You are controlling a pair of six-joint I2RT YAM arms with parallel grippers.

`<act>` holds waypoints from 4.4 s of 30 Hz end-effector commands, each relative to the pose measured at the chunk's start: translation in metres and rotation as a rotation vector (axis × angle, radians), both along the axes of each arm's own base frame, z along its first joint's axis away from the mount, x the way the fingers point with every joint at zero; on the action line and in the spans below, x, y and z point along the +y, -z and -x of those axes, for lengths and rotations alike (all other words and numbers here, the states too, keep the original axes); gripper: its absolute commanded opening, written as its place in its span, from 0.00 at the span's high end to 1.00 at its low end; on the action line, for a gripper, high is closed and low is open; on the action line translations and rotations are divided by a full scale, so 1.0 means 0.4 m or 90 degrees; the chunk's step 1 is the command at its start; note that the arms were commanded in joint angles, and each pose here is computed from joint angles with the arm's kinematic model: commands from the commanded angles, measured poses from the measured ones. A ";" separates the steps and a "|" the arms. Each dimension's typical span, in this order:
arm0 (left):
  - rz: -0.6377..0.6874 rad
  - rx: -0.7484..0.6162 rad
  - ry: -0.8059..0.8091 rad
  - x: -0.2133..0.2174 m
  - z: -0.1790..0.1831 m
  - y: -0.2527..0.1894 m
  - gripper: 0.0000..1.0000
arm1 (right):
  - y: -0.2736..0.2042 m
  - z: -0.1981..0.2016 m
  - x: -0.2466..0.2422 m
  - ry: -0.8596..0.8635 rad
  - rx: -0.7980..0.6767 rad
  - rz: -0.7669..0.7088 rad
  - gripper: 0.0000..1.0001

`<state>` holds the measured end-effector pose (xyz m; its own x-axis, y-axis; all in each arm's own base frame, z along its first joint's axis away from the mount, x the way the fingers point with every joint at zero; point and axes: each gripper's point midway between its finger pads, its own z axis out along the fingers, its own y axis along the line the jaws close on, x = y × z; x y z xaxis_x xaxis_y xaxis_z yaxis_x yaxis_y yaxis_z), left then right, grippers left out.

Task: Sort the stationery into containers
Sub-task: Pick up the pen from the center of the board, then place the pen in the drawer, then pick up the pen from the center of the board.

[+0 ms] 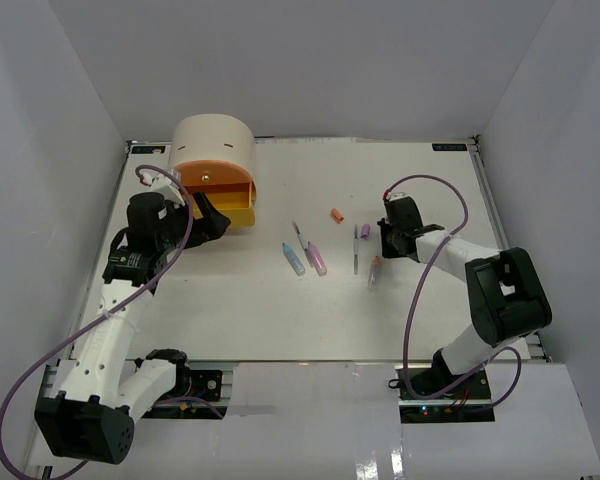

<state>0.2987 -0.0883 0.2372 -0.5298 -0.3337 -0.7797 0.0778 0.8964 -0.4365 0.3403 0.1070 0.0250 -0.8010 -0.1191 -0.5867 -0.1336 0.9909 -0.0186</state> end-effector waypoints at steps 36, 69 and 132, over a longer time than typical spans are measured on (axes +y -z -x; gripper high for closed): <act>0.211 0.011 0.192 -0.509 -0.090 -0.151 0.79 | -0.592 0.209 0.521 -0.464 -0.334 -0.394 0.84; 0.300 -0.162 -0.327 0.132 -0.285 -0.157 0.77 | -0.356 0.153 0.307 -0.198 -0.284 -0.221 0.10; 0.199 0.019 0.233 -0.456 -0.064 -0.217 0.02 | -0.517 0.194 0.361 -0.360 -0.425 -0.314 0.92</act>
<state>0.3260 -0.2499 0.2945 -0.6966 -0.3114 -0.6464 0.2934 0.6985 -0.6527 0.2771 0.2184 0.1860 -0.3650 -0.0158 -0.9309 -0.4901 0.8534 0.1777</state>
